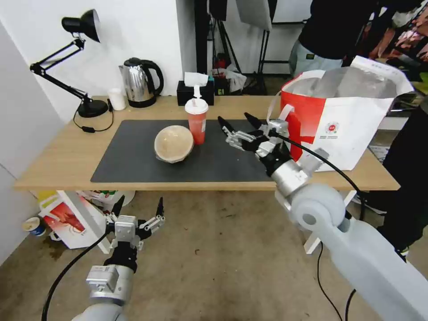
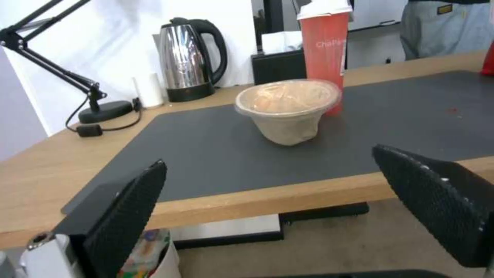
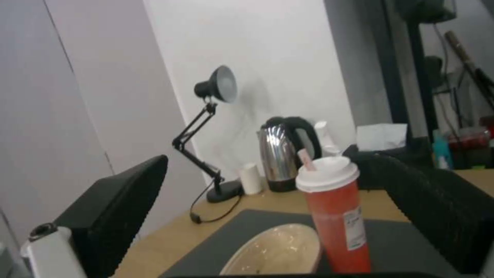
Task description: Pick up the trash from the table and place it into the takeout bag.
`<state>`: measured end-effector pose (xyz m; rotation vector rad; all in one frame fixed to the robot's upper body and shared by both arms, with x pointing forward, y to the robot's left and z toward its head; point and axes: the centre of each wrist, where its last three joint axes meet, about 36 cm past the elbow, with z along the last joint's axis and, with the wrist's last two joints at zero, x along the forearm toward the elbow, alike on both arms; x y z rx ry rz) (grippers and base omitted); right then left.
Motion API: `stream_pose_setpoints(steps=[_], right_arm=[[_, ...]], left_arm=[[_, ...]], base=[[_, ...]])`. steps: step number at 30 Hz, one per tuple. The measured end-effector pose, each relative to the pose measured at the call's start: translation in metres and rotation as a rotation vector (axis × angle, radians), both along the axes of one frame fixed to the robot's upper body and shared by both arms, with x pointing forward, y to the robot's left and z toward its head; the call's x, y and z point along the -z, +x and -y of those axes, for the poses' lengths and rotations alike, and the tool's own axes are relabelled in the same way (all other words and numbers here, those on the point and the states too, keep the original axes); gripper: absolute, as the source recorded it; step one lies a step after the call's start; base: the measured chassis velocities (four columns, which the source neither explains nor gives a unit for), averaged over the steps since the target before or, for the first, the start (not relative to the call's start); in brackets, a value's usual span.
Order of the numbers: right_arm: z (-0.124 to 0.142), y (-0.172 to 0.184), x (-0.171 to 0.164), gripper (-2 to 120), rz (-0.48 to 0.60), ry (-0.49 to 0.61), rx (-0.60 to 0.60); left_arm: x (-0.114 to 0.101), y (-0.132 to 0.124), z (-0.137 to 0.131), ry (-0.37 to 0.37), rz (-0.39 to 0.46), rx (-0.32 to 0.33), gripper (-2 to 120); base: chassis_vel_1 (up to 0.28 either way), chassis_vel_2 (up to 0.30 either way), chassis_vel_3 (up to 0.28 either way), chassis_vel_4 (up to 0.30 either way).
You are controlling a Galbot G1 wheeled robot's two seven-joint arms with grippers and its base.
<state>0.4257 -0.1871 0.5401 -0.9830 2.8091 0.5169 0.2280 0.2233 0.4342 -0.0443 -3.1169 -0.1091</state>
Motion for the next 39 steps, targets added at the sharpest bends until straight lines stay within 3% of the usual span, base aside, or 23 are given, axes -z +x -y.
stream_pose_setpoints(steps=[9, 22, 39], right_arm=[[-0.01, 0.021, 0.003, 100, -0.061, -0.085, -0.042], [-0.024, 0.051, 0.01, 100, -0.066, -0.193, -0.069], [-0.036, 0.077, 0.013, 100, -0.073, -0.218, -0.052]], left_arm=[[0.0, 0.0, 0.0, 0.0, 0.0, 0.0, 100], [0.0, 0.0, 0.0, 0.0, 0.0, 0.0, 100], [0.0, 0.0, 0.0, 0.0, 0.0, 0.0, 100]], base=[[0.0, 0.0, 0.0, 0.0], [0.0, 0.0, 0.0, 0.0], [0.0, 0.0, 0.0, 0.0]])
